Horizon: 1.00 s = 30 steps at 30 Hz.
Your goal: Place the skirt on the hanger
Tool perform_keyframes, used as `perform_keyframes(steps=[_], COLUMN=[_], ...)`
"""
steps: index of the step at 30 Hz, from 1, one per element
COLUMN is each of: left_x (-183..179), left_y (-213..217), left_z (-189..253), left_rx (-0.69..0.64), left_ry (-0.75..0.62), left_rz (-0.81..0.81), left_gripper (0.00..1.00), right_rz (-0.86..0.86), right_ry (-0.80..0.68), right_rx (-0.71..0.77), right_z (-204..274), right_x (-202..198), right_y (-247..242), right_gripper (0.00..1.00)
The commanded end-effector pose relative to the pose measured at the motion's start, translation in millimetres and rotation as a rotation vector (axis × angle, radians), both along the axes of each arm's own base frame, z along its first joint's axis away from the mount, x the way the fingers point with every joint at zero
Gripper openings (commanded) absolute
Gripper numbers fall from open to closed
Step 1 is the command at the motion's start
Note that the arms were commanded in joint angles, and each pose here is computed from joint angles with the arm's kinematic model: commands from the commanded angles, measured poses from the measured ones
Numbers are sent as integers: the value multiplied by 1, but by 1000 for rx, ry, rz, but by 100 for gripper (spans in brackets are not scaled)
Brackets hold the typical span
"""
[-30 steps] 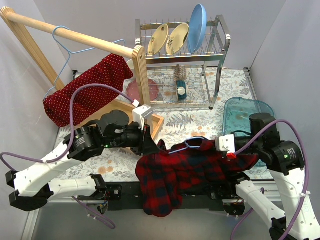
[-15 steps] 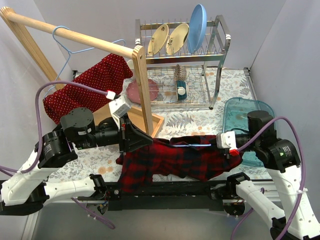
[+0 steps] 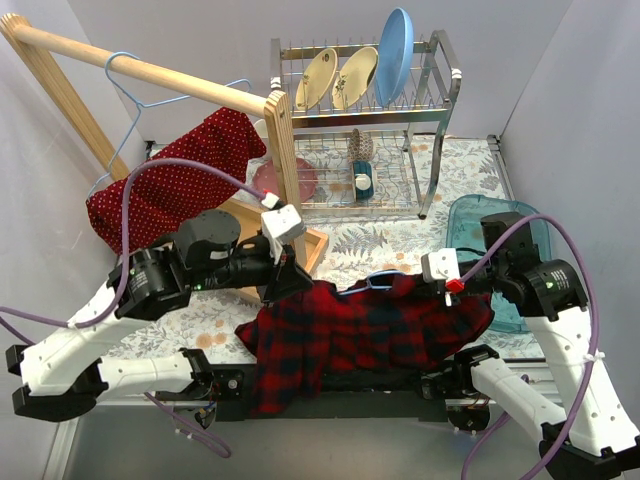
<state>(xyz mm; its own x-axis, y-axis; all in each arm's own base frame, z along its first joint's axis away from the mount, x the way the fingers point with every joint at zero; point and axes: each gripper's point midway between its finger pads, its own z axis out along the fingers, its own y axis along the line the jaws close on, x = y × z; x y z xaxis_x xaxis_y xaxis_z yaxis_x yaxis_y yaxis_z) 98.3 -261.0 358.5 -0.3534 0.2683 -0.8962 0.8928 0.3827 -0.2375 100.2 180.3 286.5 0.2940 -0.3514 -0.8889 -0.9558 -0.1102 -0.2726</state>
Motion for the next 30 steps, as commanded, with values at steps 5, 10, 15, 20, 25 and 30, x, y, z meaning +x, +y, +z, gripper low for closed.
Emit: perform_keyframes(steps=[5, 10, 15, 20, 25, 30], left_x=[-18, -23, -15, 21, 34, 17], left_y=[15, -33, -66, -52, -13, 9], left_z=[115, 101, 86, 42, -17, -18], left_rx=[-197, -207, -198, -18, 96, -13], left_ry=[-210, -154, -144, -171, -169, -169], left_rz=[-104, -270, -331, -147, 20, 33], left_gripper=[0, 0, 0, 0, 6, 64], right_rz=[40, 52, 96, 93, 57, 33], right_ry=[-140, -80, -49, -59, -69, -42], right_rx=[-51, 10, 37, 71, 84, 82], right_z=[14, 28, 30, 45, 48, 42], right_x=[14, 22, 12, -1, -5, 0], right_y=[-3, 13, 21, 19, 15, 17], right_gripper=[1, 1, 1, 1, 1, 1])
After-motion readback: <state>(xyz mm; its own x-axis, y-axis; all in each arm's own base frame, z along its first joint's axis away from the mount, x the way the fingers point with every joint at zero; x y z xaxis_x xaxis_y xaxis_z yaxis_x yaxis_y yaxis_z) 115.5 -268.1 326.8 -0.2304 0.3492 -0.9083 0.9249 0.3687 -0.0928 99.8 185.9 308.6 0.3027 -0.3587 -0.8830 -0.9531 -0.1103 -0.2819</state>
